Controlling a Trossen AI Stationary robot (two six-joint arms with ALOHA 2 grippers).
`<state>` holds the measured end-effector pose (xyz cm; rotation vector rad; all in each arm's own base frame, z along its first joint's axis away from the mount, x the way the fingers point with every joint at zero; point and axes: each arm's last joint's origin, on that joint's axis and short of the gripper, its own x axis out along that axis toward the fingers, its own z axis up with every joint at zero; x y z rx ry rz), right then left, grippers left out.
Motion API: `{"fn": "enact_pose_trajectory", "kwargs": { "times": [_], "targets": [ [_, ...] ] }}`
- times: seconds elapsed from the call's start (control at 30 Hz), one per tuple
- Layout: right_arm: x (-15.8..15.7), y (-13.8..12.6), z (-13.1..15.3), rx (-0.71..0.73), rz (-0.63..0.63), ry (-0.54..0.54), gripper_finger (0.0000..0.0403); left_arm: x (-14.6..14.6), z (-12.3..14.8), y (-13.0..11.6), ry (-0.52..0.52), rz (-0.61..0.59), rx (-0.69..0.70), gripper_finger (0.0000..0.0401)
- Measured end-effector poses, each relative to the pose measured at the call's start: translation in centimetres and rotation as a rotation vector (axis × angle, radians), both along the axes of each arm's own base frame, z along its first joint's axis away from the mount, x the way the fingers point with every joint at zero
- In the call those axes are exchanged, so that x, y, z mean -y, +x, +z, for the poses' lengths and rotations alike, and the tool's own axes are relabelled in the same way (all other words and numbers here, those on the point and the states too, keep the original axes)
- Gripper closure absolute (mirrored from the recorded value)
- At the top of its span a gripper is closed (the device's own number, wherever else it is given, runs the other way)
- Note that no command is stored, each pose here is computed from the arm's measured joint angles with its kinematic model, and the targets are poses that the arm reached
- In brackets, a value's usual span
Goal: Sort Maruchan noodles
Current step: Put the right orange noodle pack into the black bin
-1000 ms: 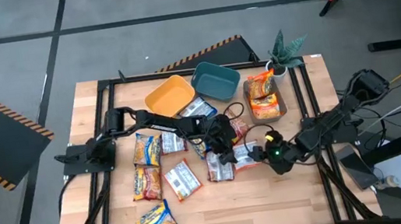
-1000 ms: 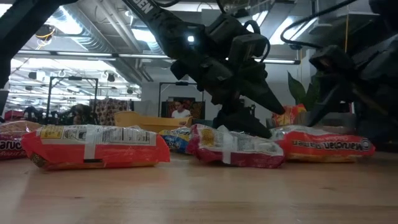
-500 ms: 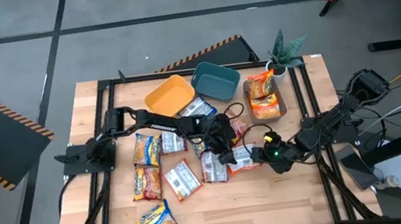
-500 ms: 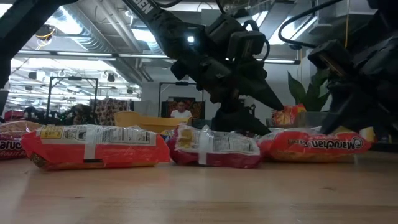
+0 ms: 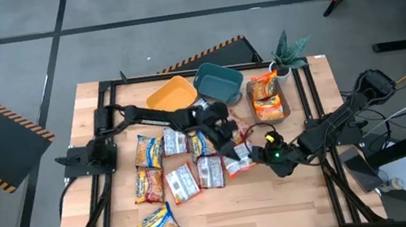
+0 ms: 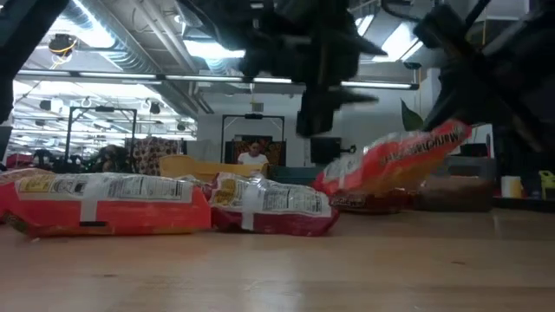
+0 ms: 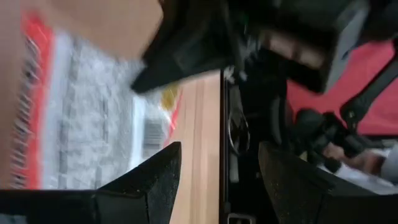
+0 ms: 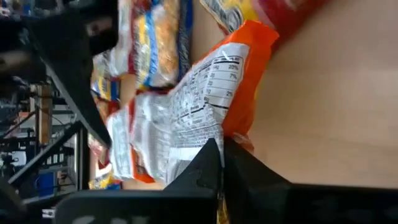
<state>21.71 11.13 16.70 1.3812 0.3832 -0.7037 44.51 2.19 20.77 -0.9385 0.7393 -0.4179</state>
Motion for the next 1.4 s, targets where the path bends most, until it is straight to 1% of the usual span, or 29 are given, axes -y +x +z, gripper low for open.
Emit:
{"fn": "enact_pose_trajectory", "kwargs": {
  "times": [0.2, 0.33, 0.47, 0.53, 0.67, 0.77, 0.87, 0.93, 1.17, 1.4],
  "targets": [
    [0.9, -1.1, 2.7, -0.035, -0.110, -0.084, 0.0402, -2.3, 5.1, -1.8, 0.018, 0.071, 0.113, 0.0191],
    [2.4, -2.2, 4.6, -0.083, -0.173, -0.131, 0.0402, -3.2, 8.0, -3.0, 0.042, 0.114, 0.187, 0.0191],
    [4.2, -3.2, 6.8, -0.106, -0.216, -0.180, 0.0402, -3.6, 9.8, -4.0, 0.076, 0.134, 0.244, 0.0191],
    [5.4, -4.1, 7.8, -0.146, -0.237, -0.210, 0.0402, -3.7, 10.4, -4.3, 0.082, 0.143, 0.260, 0.0191],
    [7.5, -5.5, 9.8, -0.172, -0.297, -0.269, 0.0402, -3.8, 10.7, -4.5, 0.080, 0.137, 0.268, 0.0191],
    [9.0, -6.5, 10.8, -0.189, -0.313, -0.286, 0.0403, -3.7, 10.6, -4.6, 0.071, 0.115, 0.264, 0.0191],
    [10.2, -7.3, 11.1, -0.213, -0.307, -0.285, 0.0403, -3.8, 10.2, -4.7, 0.110, 0.116, 0.242, 0.0191],
    [10.9, -7.7, 10.9, -0.256, -0.301, -0.271, 0.0403, -3.8, 9.9, -4.7, 0.137, 0.126, 0.227, 0.0191],
    [12.6, -7.8, 10.9, -0.335, -0.260, -0.262, 0.0403, -3.9, 9.8, -4.8, 0.162, 0.138, 0.222, 0.0191],
    [14.0, -7.1, 11.4, -0.298, -0.240, -0.300, 0.0403, -4.0, 9.7, -4.8, 0.183, 0.162, 0.214, 0.0191]
  ]
}}
